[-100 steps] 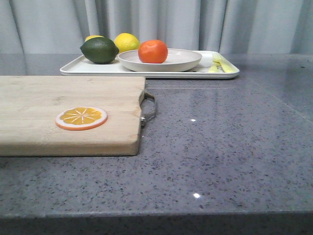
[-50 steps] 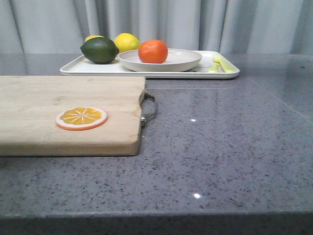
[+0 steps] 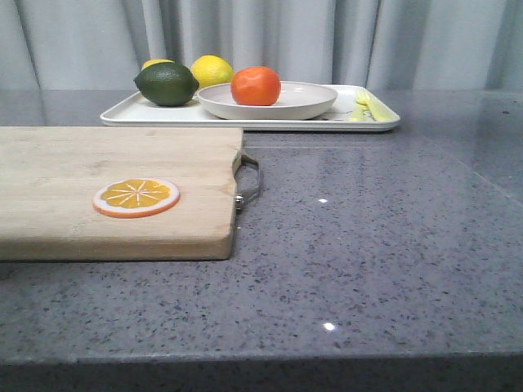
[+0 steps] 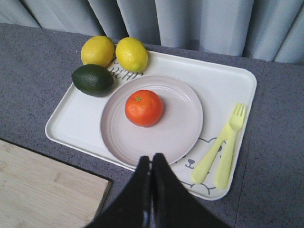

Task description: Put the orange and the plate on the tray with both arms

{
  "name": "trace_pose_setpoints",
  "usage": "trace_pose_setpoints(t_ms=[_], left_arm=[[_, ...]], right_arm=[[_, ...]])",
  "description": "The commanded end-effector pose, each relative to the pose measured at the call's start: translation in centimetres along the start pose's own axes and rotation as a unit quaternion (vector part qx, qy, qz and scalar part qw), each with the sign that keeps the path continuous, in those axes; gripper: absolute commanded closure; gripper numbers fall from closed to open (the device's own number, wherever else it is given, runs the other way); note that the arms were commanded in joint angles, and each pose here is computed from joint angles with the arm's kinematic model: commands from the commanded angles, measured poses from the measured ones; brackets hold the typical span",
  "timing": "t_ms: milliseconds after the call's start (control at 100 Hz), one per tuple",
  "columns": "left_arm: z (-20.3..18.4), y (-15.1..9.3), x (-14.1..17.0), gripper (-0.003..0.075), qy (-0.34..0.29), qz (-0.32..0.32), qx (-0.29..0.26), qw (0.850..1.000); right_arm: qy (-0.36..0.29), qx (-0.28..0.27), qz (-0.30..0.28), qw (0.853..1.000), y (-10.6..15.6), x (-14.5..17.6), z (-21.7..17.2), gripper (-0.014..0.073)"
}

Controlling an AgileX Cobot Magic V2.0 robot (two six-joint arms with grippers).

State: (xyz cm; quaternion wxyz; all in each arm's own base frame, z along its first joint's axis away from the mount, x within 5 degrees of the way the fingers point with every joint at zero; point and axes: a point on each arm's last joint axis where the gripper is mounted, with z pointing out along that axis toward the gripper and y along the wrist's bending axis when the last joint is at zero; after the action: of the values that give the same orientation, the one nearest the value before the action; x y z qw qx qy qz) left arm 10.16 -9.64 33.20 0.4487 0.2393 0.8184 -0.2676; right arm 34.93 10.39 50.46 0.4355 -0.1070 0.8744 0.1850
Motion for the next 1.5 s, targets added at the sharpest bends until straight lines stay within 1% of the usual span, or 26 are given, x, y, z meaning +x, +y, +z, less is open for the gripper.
trace_pose_setpoints(t_ms=[0,130,290,510,740,820,1110,1320,1490], left_arm=[[-0.5,-0.2,-1.4,0.0741,-0.050,-0.011,0.004,0.999],[-0.5,-0.2,-1.4,0.0741,-0.050,-0.011,0.004,0.999],[-0.5,-0.2,-1.5,0.0741,-0.057,-0.010,0.003,0.998],[-0.5,-0.2,-1.6,0.0741,-0.059,-0.010,0.003,0.998],[-1.8,-0.3,-1.4,0.0741,-0.082,-0.006,0.007,0.997],[-2.3,-0.3,-1.0,0.0741,-0.090,-0.005,0.008,0.996],[-4.7,-0.2,1.4,0.0741,-0.127,0.000,0.016,0.992],[-6.5,-0.2,3.0,0.0741,-0.162,0.005,0.024,0.987],[-7.7,-0.2,3.9,0.0741,-0.189,0.009,0.030,0.982]], right_arm=[[0.014,0.007,-0.016,1.000,0.8,0.9,-3.7,0.0663],[0.015,0.016,-0.018,1.000,0.6,2.2,-4.4,0.0663],[-0.014,0.019,-0.015,1.000,0.6,4.5,-5.9,0.0663],[-0.039,0.030,-0.017,0.999,0.0,10.0,-7.0,0.0663],[-0.101,0.041,-0.023,0.994,-0.4,15.9,-9.3,0.0663],[-0.122,0.043,-0.029,0.991,-0.4,17.7,-10.4,0.0663],[-0.158,0.046,-0.034,0.986,-0.7,23.7,-12.6,0.0663],[-0.179,0.045,-0.037,0.982,-0.9,27.2,-13.7,0.0663],[-0.191,0.044,-0.039,0.980,-1.0,29.3,-14.2,0.0663]])
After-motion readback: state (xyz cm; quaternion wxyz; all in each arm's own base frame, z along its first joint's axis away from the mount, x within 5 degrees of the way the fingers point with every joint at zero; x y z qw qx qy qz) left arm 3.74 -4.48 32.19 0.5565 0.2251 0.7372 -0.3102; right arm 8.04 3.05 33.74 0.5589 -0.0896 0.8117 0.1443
